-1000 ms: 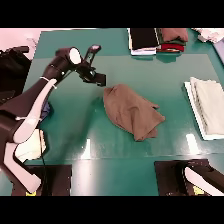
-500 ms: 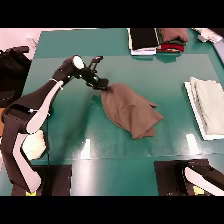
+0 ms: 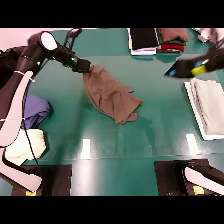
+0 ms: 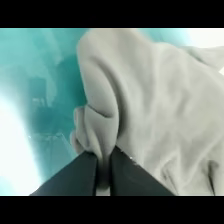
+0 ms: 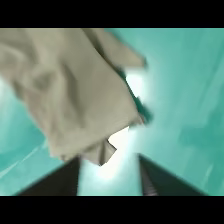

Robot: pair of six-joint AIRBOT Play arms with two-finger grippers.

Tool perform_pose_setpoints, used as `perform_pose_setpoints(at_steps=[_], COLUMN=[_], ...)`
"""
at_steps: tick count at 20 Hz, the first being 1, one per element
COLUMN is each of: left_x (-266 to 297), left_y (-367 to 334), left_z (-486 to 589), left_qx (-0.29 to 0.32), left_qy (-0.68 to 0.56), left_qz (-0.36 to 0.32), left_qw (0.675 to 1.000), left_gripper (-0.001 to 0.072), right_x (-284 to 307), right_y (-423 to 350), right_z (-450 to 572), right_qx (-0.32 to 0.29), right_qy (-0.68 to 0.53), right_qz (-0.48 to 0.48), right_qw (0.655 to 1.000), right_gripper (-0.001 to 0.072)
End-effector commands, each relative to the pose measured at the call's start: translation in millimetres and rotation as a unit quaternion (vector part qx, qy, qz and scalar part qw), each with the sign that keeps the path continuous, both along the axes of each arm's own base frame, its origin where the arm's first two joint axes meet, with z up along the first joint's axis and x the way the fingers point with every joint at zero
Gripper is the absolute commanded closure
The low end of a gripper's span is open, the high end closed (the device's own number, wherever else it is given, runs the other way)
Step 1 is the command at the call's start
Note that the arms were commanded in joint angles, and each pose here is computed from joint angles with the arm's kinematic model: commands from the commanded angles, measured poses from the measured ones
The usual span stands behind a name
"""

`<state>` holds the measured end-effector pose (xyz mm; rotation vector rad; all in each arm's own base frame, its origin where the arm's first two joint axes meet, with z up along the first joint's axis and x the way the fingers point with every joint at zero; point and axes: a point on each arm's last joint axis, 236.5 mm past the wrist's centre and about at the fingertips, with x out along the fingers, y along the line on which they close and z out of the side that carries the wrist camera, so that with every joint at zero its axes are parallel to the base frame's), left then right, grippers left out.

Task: Fold the shirts.

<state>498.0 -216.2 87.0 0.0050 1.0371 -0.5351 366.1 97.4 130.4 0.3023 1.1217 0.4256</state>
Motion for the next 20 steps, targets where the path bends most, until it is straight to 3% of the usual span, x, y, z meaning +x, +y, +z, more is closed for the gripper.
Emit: perform_pose_setpoints(at_steps=[1, 5, 12, 13, 14, 17, 20], left_x=[-6.0, -6.5, -7.0, -7.3, -7.7, -8.8, -22.8], left_y=[11.9, 12.1, 12.1, 12.2, 12.3, 16.4, 34.2], left_z=[9.6, 8.7, 8.4, 8.3, 8.6, 42.6, 155.7], left_qx=[0.017, 0.018, 0.018, 0.018, 0.019, 0.015, 0.000], left_qy=[-0.004, -0.002, -0.001, -0.001, 0.000, -0.034, -0.170], left_qz=[0.002, 0.002, 0.002, 0.001, 0.001, 0.007, 0.027], left_qw=[1.000, 1.000, 1.000, 1.000, 1.000, 0.999, 0.985], left_gripper=[0.0675, 0.0675, 0.0675, 0.0675, 0.0675, 0.0676, 0.0676], right_x=[-5.9, 4.7, 39.1, 42.9, 45.8, 70.0, 95.1], right_y=[9.2, 49.4, 109.0, 114.8, 120.6, 124.2, 92.7], right_z=[-111.6, -180.7, -216.5, -217.0, -214.0, -160.8, -35.4], right_qx=[0.037, 0.073, 0.059, 0.057, 0.054, 0.054, 0.017], right_qy=[0.099, 0.142, 0.156, 0.152, 0.146, 0.076, -0.066], right_qz=[-0.052, -0.061, 0.004, 0.011, 0.023, 0.053, 0.066], right_qw=[0.993, 0.985, 0.986, 0.987, 0.988, 0.994, 0.996], right_gripper=[0.0260, 0.0260, 0.0279, 0.0431, 0.0692, 0.0692, 0.0692])
